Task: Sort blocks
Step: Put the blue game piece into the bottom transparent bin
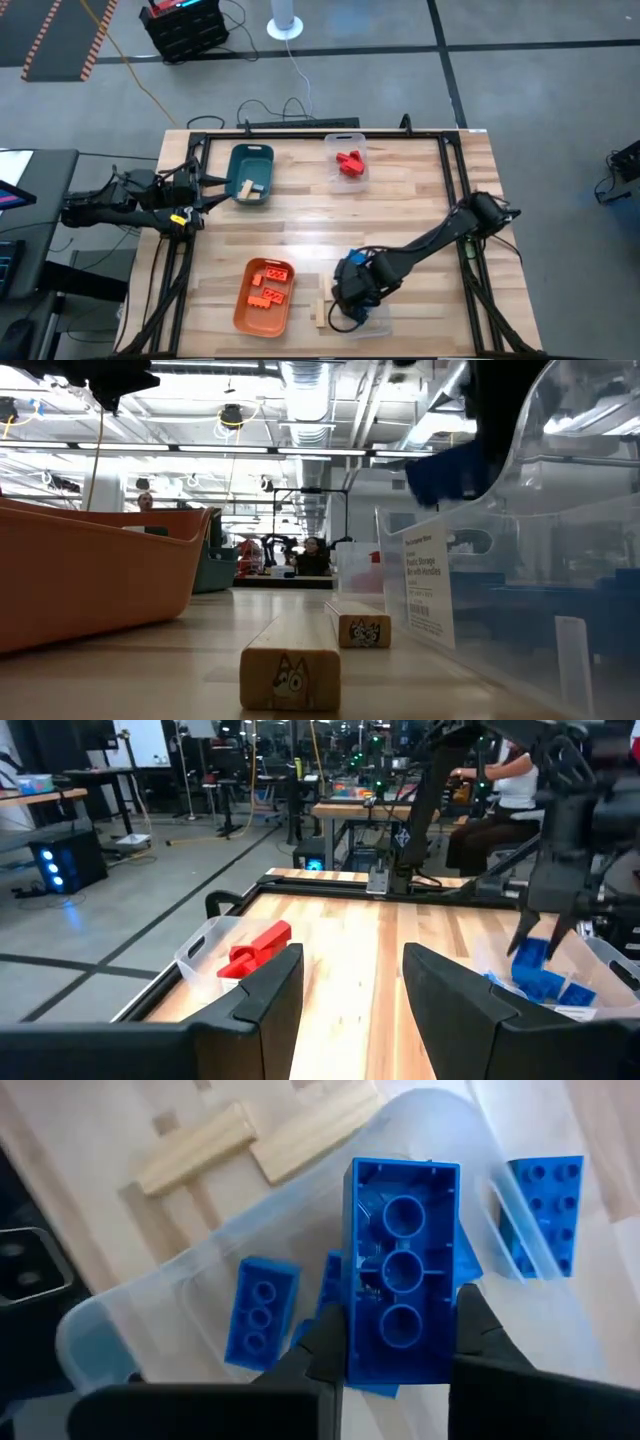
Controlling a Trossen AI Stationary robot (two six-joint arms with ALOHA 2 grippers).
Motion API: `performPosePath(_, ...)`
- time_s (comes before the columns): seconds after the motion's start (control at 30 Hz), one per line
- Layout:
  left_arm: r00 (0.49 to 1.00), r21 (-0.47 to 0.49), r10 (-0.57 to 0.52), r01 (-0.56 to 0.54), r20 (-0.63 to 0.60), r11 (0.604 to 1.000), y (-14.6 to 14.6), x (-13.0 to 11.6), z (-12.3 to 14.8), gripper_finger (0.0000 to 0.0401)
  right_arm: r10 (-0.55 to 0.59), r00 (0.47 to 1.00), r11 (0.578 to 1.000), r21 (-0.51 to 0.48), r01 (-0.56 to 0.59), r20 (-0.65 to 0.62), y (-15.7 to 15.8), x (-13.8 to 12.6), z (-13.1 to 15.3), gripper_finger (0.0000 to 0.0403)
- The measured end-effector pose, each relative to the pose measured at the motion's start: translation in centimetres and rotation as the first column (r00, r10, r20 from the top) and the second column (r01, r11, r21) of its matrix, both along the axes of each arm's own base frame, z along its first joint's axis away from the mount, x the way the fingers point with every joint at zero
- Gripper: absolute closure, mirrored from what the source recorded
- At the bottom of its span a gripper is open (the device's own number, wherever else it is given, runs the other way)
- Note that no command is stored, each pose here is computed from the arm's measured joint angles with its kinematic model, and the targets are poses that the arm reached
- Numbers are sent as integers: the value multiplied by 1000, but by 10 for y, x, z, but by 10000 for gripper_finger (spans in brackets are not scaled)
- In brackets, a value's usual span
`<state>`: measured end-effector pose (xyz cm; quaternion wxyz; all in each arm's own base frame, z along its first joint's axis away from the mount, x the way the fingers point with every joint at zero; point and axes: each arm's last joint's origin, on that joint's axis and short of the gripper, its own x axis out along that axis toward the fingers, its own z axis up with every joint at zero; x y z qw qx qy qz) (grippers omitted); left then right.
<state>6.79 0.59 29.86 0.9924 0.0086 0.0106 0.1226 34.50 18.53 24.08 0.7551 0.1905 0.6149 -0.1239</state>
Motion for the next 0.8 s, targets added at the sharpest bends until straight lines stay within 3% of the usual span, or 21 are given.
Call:
performPosePath(0.2, 1000, 0, 0, 0, 0, 1000, 0, 0, 0, 232, -54, 997, 996, 71, 57, -54, -7, 9, -8, 284)
performPosePath(0.47, 1000, 28, 1, -1, -7, 1000, 0, 0, 0, 232, -103, 991, 991, 81, 110, -89, -14, 9, 20, 193)
performPosePath(0.53, 1000, 28, 1, -1, -7, 1000, 0, 0, 0, 232, -106, 990, 993, 33, 110, -97, -17, 6, 31, 187)
performPosePath(0.67, 1000, 27, 1, -1, -4, 1000, 0, 0, 0, 232, -116, 992, 981, -161, 107, -47, -33, 6, 42, 186)
performPosePath(0.8, 1000, 29, 1, -1, 0, 1000, 0, 0, 1, 232, -130, 990, 974, -194, 117, -53, -64, 20, 34, 193)
